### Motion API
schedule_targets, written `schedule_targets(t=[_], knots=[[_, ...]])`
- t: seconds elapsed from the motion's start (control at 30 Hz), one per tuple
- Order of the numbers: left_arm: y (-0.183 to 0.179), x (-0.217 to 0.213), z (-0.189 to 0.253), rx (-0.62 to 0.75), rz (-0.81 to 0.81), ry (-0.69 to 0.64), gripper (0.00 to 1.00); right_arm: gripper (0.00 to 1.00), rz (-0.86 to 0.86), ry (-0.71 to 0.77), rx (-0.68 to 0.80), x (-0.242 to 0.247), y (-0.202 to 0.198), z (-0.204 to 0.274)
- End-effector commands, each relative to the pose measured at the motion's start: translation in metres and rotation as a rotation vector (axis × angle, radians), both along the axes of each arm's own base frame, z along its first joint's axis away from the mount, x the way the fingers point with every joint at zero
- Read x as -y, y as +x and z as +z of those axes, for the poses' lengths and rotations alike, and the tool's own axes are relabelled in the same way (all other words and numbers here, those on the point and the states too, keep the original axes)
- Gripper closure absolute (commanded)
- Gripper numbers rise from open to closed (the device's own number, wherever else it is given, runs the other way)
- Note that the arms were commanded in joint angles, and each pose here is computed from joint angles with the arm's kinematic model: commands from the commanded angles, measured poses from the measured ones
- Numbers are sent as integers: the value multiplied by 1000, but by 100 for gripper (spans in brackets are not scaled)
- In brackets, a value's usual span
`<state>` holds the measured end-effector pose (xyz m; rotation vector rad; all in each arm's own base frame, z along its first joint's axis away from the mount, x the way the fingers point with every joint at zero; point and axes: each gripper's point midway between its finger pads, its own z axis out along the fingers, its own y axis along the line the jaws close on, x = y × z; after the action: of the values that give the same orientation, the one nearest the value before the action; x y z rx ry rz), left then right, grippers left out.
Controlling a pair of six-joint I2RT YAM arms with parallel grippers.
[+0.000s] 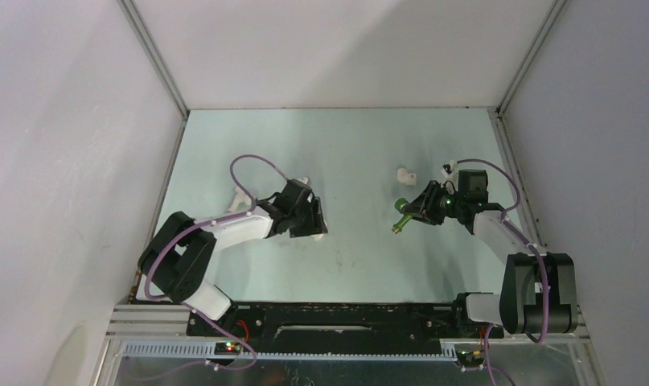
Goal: Install the water faucets
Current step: Pick up the adaptor at the center of the board.
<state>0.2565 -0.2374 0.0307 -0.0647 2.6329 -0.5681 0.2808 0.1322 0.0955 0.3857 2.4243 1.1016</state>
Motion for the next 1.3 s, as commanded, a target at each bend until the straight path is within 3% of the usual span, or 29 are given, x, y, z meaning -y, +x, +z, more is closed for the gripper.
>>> schedule_targets(t=[0.0, 0.07, 0.23, 0.37, 0.57, 0.73, 1.0, 1.27], knots=[[3, 8, 4, -13, 4, -38, 43, 100, 17, 27, 70, -3, 15, 17], [2, 6, -2, -30, 6, -18, 51, 100, 17, 34, 80, -4, 16, 19], [3, 8, -4, -42, -23, -1, 82, 100, 20, 43, 92, -5, 18, 22], [6, 6, 3, -16, -55, 21, 99, 100, -3, 43, 103, 3, 21, 25], [9, 4, 31, 80, -148, 35, 100, 100, -8, 54, 126, 4, 23, 36], [16, -7, 79, 261, -178, 31, 100, 100, -3, 49, 164, 5, 32, 61], [11, -22, 177, 641, -284, -18, 100, 100, 26, 70, 341, -1, 46, 141], [-22, -4, 231, 864, -540, -134, 100, 100, 56, 6, 581, -17, 47, 243]])
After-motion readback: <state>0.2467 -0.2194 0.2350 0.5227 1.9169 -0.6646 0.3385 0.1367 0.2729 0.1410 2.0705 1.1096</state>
